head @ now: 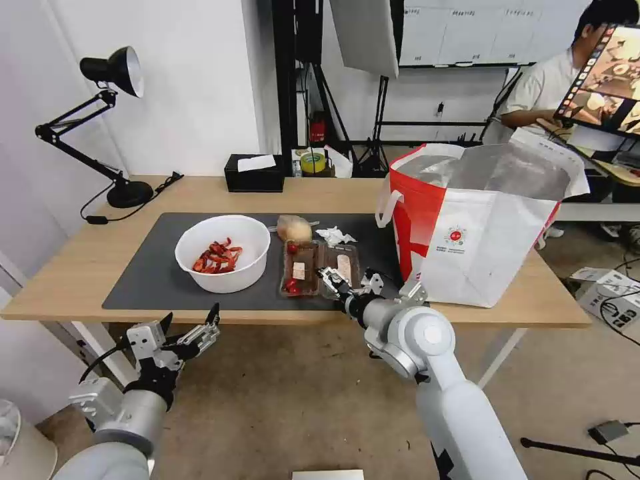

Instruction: Pick up the trash from the table and place it into the takeout bag.

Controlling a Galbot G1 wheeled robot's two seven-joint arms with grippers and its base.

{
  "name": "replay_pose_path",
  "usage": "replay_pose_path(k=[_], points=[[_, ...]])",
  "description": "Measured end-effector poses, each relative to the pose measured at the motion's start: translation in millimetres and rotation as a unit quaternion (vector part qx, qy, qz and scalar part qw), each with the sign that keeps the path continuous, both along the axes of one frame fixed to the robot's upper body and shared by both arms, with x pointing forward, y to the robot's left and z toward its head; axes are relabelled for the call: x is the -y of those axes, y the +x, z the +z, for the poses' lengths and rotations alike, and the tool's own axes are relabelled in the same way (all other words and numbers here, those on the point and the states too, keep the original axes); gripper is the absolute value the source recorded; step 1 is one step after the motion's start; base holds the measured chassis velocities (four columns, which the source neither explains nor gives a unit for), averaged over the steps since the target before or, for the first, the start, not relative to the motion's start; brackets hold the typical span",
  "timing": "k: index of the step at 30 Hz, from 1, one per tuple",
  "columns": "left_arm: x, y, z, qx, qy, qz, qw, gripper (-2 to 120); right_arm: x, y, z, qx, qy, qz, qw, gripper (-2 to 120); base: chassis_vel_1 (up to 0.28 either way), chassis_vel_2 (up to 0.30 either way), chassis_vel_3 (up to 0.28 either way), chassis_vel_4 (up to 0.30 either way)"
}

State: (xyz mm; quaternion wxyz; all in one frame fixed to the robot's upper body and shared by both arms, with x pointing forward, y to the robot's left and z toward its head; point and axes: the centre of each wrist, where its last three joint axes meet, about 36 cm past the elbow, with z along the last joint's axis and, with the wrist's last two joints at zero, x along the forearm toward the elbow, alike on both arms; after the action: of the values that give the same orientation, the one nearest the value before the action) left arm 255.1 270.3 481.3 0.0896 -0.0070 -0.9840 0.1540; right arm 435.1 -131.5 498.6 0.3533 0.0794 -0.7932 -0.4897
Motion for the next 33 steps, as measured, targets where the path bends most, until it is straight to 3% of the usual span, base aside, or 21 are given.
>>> replay_pose_path(k=[8,20,33], points=[[0,0,0,0.000,0.000,0.001,1.0000,100,-1,1,1,0.004,-0.001,0.000,1.000,100,0.000,0.000,0.000,0.000],[0,-1,-1,0.001,-0.001,0.002,1.0000,100,-8,-1,-7,0.059,-0.013,0.009,0.998,100,0.000,0.000,0.000,0.000],[0,-3,-4,0.003,-0.003,0.008,1.0000,100,-18,-10,-13,0.150,-0.081,0.025,0.985,100,0.000,0.000,0.000,0.000]])
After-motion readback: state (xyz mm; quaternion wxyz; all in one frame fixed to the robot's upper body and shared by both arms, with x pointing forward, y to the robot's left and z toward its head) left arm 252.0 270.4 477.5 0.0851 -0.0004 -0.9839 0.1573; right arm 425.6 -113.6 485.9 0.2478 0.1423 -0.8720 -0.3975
